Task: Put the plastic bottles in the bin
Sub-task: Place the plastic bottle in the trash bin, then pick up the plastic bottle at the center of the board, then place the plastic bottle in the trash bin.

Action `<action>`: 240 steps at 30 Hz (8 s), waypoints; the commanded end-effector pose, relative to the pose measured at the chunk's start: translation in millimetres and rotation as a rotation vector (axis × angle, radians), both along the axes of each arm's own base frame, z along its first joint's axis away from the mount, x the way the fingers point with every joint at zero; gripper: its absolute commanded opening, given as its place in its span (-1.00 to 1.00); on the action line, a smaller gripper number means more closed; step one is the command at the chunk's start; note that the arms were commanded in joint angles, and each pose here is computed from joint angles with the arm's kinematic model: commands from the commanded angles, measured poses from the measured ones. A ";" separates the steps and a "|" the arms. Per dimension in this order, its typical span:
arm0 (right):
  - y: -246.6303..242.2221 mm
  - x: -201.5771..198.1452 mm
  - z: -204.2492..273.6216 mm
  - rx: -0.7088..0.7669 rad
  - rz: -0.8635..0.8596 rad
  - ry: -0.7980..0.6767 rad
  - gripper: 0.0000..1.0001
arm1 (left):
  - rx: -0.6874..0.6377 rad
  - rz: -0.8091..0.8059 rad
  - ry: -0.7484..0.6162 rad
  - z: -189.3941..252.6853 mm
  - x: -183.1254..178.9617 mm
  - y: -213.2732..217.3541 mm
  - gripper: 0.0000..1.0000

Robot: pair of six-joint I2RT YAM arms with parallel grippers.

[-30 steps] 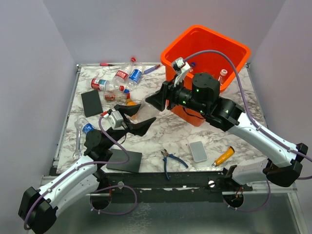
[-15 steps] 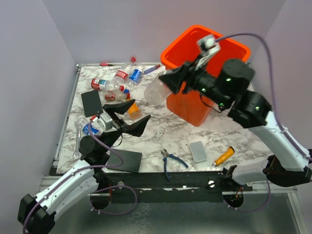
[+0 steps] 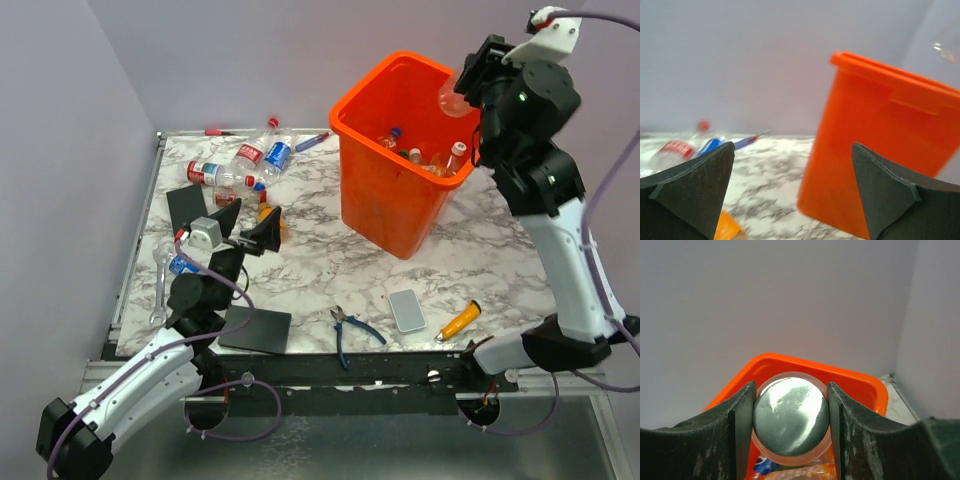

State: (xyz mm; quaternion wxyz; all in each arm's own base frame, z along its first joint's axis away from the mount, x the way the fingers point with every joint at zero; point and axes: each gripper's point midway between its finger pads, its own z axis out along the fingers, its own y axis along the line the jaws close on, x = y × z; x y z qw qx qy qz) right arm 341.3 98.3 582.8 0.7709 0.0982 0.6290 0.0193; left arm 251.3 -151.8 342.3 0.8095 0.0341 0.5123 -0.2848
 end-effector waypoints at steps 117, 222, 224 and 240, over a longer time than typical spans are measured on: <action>80.1 -127.6 -211.7 0.246 0.987 0.280 0.53 | 0.027 0.193 0.828 -120.8 117.1 25.1 -0.43; 33.4 -30.6 -22.3 -0.009 0.112 0.020 -0.99 | -0.191 0.313 0.250 -26.7 14.5 64.3 0.98; 14.3 -2.1 -37.7 0.024 0.058 0.076 -0.99 | -0.183 0.304 0.257 -28.4 16.4 61.2 0.98; -36.6 113.7 -186.1 0.078 -0.113 0.431 -0.99 | -0.159 0.309 0.304 -35.6 20.9 57.9 0.98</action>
